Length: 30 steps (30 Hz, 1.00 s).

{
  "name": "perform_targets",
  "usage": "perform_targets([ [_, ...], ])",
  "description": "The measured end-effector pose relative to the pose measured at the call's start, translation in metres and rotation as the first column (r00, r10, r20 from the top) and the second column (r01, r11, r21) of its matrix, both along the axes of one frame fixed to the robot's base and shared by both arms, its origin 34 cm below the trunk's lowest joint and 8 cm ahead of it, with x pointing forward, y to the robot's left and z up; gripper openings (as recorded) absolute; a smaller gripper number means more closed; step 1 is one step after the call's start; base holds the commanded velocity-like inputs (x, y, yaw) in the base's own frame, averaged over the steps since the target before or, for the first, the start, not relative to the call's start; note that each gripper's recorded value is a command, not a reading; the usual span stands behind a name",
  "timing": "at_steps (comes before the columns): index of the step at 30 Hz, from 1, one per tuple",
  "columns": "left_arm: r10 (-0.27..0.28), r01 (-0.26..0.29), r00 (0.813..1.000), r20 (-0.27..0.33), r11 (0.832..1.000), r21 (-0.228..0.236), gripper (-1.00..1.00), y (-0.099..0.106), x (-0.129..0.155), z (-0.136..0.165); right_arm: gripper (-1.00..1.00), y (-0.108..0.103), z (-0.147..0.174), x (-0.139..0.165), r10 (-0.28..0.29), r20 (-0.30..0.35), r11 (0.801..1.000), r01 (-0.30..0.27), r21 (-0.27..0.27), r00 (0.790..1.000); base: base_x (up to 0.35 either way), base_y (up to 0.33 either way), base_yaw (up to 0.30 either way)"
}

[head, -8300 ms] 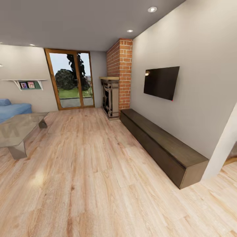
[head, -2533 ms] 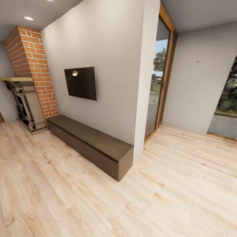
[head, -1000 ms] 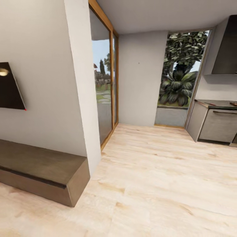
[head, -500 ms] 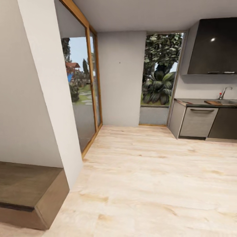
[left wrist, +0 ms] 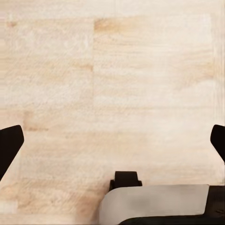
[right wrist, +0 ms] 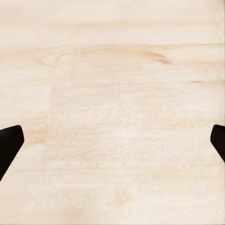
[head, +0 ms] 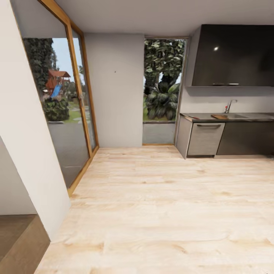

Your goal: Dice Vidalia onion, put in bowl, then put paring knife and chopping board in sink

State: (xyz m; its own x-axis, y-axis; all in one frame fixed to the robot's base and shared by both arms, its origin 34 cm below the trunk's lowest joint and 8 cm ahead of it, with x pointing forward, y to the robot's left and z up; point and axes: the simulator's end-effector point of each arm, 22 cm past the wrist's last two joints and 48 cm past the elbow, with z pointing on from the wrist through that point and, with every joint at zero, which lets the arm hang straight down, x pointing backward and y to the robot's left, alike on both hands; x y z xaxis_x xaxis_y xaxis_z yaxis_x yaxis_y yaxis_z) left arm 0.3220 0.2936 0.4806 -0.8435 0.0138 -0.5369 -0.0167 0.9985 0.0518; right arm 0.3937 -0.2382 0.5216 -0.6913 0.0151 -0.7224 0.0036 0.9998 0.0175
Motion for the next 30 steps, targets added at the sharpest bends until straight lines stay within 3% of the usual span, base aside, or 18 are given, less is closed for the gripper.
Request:
perform_targets([
  [30,-0.003,0.003,1.0,-0.014,1.0,0.0,1.0,-0.0008,-0.0048,-0.0026,1.0,0.0001,-0.0033,-0.004,0.001,-0.012,1.0,-0.001,0.0,1.0,0.279,-0.184,-0.261],
])
